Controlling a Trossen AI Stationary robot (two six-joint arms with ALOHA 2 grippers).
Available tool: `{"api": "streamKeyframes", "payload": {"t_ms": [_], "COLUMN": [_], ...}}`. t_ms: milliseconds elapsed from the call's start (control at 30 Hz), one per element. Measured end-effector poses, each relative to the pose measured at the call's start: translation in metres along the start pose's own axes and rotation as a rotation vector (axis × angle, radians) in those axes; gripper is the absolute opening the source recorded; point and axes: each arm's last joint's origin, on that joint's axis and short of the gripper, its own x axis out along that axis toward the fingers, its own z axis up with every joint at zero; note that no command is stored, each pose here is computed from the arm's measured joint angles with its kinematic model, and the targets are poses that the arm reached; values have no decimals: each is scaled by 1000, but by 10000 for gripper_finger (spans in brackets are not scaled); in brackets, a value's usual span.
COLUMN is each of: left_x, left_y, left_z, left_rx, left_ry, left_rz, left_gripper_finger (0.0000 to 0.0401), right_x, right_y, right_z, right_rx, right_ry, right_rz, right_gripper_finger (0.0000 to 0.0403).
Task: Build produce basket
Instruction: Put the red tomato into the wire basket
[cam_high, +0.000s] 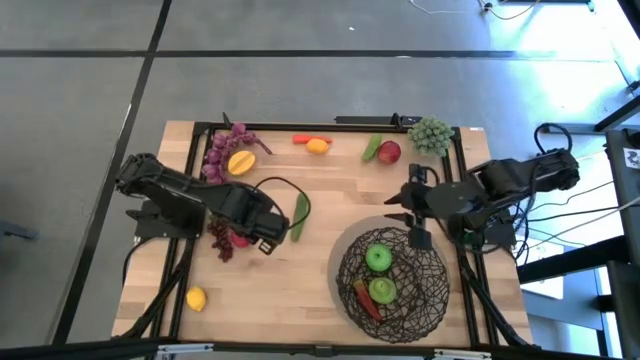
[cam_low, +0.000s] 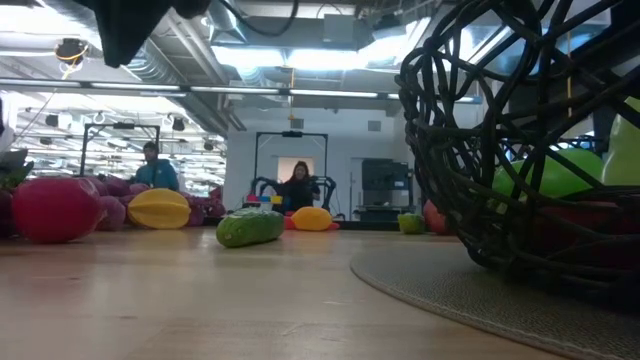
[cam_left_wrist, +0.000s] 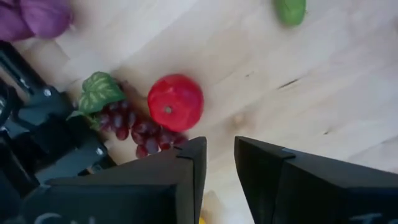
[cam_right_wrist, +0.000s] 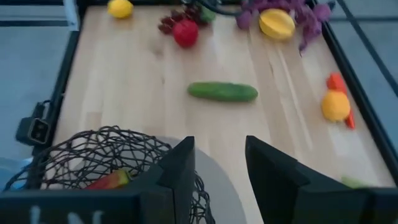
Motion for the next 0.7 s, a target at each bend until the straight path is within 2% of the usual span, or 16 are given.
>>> {"api": "streamKeyframes", "payload": {"t_ms": [200,400,700], "left_x": [0,0,-10], "left_y": [1,0,7], "left_z": [2,0,-4], "left_rx": [91,108,98], "left_ry": [45,72,50], "left_rz": [-16,-26,-63], "left_gripper_finger": [73,73,73], "right_x": [23,57,89], "right_y": [-4,-15,-31], "right_z": [-1,3,5], "right_rx": [86,173,175], "right_ry": [69,201,265], "right_rz": [-31,58,5], "right_gripper_finger": [136,136,136]}}
